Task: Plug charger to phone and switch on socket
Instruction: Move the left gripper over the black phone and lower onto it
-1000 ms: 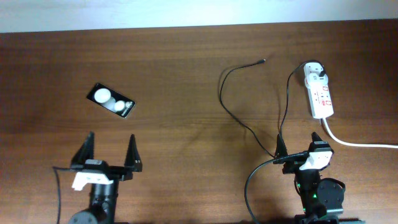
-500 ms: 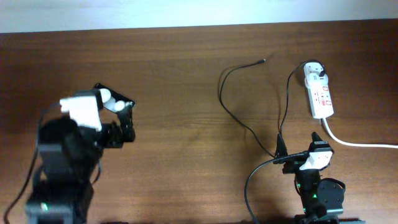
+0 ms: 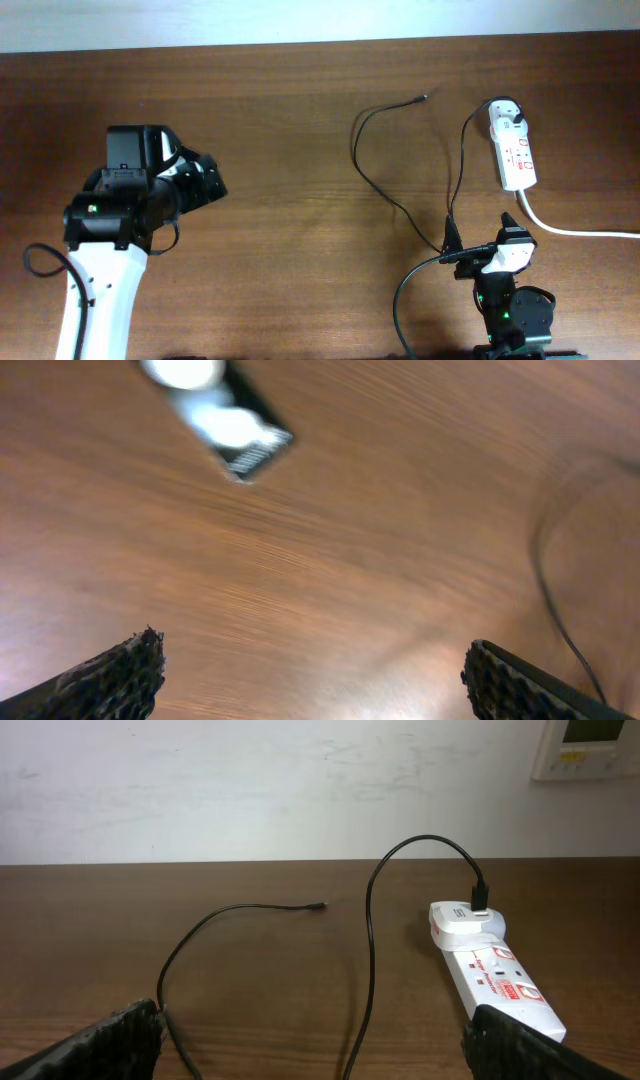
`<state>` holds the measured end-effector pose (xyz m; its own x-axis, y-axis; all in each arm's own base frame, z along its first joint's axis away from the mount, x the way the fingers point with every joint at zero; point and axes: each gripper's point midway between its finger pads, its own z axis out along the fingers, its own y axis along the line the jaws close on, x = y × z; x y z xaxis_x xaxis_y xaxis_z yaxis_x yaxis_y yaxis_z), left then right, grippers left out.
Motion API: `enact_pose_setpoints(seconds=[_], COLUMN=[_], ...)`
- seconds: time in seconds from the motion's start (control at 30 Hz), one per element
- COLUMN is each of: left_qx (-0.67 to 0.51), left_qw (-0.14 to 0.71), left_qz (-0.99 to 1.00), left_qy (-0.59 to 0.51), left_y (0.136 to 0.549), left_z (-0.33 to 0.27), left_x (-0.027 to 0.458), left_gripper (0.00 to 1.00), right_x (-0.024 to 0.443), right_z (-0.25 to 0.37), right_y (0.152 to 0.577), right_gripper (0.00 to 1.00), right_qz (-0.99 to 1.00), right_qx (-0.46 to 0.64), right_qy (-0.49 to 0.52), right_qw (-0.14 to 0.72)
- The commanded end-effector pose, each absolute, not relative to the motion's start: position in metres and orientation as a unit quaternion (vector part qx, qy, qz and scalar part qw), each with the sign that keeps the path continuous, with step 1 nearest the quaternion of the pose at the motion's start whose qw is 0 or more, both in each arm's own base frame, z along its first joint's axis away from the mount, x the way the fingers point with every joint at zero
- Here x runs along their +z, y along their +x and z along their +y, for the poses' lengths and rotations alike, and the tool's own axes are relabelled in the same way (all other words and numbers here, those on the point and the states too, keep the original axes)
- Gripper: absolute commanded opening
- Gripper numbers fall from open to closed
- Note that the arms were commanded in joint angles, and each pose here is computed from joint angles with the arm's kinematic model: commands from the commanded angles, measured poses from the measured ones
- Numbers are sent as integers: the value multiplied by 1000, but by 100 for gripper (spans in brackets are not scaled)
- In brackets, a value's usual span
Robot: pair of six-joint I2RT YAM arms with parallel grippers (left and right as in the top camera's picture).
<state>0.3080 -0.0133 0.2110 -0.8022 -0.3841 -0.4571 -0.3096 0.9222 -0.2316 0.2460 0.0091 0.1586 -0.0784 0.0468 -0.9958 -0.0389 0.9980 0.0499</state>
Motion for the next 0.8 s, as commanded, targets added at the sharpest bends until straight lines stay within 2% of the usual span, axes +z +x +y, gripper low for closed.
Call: enact_pose_setpoints(seconds=[0.0, 0.13, 0.23, 0.37, 0.57, 0.77], left_qx=[-11, 5, 15, 40, 92, 128], left_qw=[285, 270, 248, 206, 156, 142], left_qz=[916, 908, 897, 854, 858, 858], left_qy=[-281, -319, -366, -476, -480, -477], left_y=[325, 362, 391, 409, 426, 437], left_z=[17, 23, 26, 35, 41, 49], left_x=[226, 232, 219, 168, 93, 43], left_gripper=[100, 100, 99, 99, 99, 99], right_x=[156, 156, 156, 156, 156, 156], right_z=[10, 10, 10, 10, 10, 10], right_y=[246, 246, 246, 246, 246, 246], right_gripper=[99, 99, 99, 99, 99, 99], right_qz=[734, 734, 734, 734, 734, 734], right_qx=[30, 30, 30, 30, 30, 30], right_qy=[1, 1, 1, 1, 1, 1], right_qw=[678, 678, 678, 678, 678, 678])
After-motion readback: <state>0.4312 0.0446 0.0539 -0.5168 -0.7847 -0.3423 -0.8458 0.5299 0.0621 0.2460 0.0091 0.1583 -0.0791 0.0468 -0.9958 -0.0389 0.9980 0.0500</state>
